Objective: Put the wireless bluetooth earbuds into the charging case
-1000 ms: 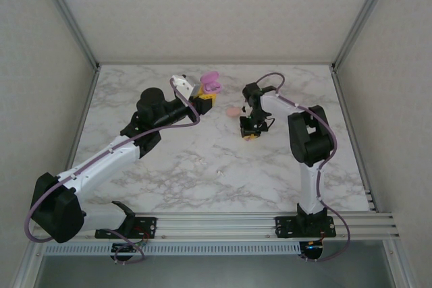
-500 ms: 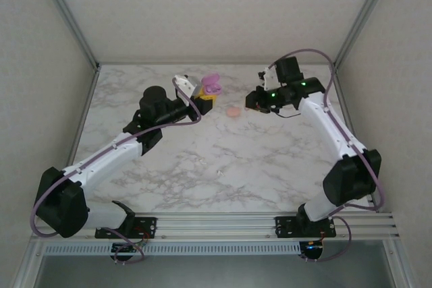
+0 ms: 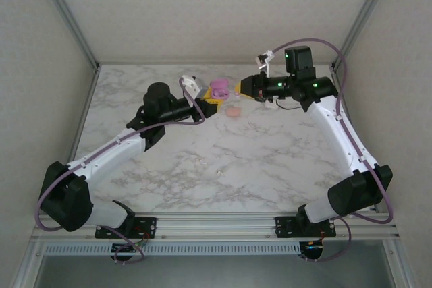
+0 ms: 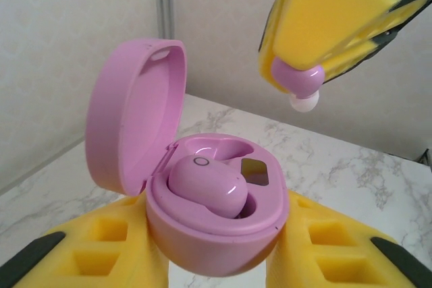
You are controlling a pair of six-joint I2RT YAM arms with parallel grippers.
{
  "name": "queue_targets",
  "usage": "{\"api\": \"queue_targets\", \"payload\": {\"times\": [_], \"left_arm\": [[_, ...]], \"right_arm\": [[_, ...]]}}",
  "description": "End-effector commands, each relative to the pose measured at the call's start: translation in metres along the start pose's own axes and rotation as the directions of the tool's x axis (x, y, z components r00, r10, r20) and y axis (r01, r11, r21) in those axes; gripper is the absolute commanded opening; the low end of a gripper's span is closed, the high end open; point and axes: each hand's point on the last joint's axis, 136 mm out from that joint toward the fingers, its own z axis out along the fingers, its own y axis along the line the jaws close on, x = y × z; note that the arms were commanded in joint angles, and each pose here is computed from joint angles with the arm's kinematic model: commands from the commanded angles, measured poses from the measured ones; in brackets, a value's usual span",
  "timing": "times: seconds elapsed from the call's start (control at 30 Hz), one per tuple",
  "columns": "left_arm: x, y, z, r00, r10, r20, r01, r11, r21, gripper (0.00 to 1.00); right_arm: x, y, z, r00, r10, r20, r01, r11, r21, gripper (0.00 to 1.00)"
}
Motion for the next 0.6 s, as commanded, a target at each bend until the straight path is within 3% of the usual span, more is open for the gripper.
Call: {"api": "queue_targets", "payload": {"times": [0.0, 0.57], "left_arm": [[-0.0153, -0.0133, 0.0032, 0.999, 0.034, 0.020, -0.036, 0.997, 0.075, 0.22], [-0.0219, -0.0228, 0.0096, 0.999, 0.039, 0.014, -0.040, 0.991, 0.124, 0.22]], "right_arm": [[-0.0031, 0.0236, 0.0000, 0.999, -0.033, -0.012, 0.032, 0.995, -0.091, 0.19], [-0.0062, 0.0239, 0.0089, 0.999, -0.032, -0.017, 0.030, 0.994, -0.105, 0.20]]}}
